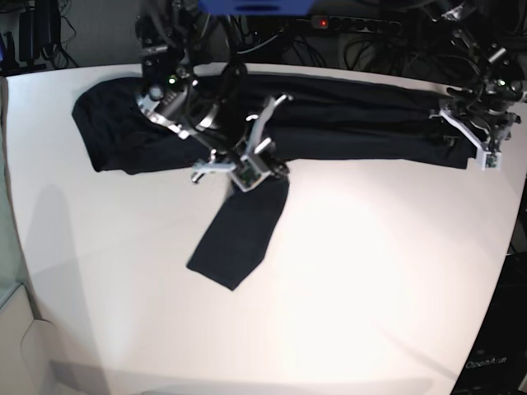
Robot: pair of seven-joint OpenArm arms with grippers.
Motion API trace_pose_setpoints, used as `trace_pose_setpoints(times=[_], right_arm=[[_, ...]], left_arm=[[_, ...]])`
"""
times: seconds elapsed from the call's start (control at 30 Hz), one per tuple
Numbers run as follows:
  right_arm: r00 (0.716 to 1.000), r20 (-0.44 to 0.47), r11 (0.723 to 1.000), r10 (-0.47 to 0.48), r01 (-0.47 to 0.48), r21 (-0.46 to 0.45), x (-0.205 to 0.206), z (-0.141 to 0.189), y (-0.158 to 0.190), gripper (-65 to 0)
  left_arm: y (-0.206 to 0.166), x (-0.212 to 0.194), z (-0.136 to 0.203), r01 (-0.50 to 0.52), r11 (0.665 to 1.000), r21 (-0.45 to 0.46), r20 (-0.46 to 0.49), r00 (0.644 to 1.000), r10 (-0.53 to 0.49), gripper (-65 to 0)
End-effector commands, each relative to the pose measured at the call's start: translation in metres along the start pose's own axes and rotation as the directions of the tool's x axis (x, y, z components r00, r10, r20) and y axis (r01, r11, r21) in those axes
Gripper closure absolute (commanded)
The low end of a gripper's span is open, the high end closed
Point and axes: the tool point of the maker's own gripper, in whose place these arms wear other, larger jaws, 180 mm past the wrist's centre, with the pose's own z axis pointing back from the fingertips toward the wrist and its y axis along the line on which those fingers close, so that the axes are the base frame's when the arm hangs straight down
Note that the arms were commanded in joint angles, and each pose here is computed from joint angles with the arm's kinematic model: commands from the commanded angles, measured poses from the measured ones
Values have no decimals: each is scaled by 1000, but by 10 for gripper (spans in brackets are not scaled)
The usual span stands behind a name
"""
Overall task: Fold the T-shirt properly
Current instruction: 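Grasp the sleeve with the right gripper and lift it onto the shirt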
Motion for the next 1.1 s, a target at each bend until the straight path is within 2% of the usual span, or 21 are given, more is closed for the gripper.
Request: trace_pose_setpoints(times=[0.0,0.13,0.3,0.7,0.87,1.07], right_arm=[[997,78,1000,-1,-1,29,21,0,10,0],[997,82,994,4,-13,109,23,-5,42,0],[992,116,988,-44,26,151,29,-6,70,0],[993,103,985,-58,40,170,24,-6,79,0],[992,122,973,-40,11,229,33,-8,101,0],[992,128,968,-14,-18,250,38,-15,105,0]], left_arm=[[2,14,2,14,1000,5,44,999,-14,-393],[-9,18,-1,43,999,-23,46,998,-42,-393],[-12,17,-2,37,999,-28,46,998,-36,-393],[-7,17,-1,39,999,-18,44,998,-38,-393],[-8,17,-1,41,999,-21,41,998,-40,-393],[-8,16,-1,41,999,-21,40,998,-40,-393]])
